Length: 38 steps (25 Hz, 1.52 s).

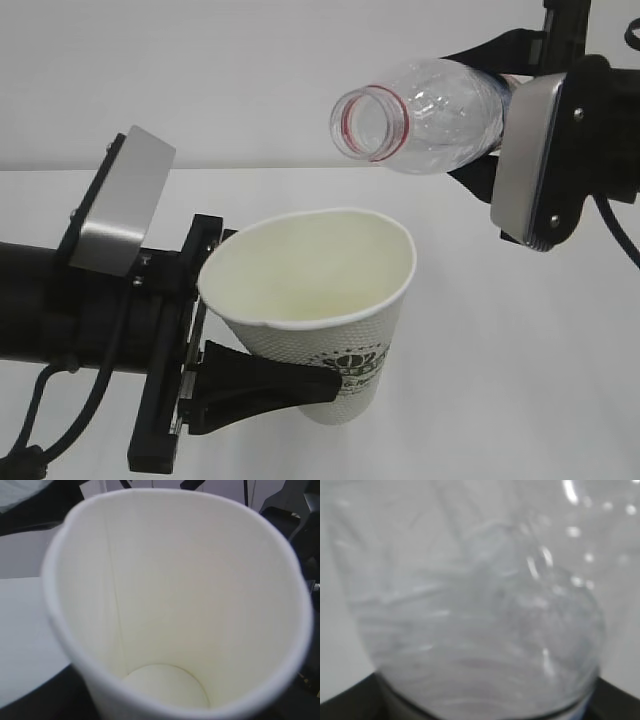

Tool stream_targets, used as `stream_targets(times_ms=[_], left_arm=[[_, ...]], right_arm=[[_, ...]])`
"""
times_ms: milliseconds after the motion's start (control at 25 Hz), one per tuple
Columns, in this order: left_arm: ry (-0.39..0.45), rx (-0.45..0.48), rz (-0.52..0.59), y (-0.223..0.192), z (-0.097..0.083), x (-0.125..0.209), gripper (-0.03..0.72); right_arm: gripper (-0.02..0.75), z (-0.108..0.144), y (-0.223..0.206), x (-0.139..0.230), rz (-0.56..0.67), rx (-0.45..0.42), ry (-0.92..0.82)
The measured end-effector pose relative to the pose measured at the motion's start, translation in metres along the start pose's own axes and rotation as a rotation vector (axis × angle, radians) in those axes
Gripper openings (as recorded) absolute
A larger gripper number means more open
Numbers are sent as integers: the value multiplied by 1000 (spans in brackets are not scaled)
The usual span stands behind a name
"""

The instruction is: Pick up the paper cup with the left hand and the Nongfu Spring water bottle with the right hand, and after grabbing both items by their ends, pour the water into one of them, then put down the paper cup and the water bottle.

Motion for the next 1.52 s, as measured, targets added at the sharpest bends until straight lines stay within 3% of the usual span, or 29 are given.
stream_targets(times_ms=[840,1520], left_arm=[[-21,-9,12,0,2,2,474],[-28,-8,13,0,1,2,474]], right_arm=[[471,-3,0,0,0,6,105],[471,-22,-2,-3,-14,58,211]])
Point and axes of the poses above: a point on each arm's last joint axis where the gripper is mounted, y pointing back along that axis away from the gripper, z along the wrist's bending axis when the last joint is at zero, x = y × z, the point moved 7 cm from there along -y, pointing out along that axis toward the gripper, and after that the axes turned 8 degrees about y, right-handed, at the moved point
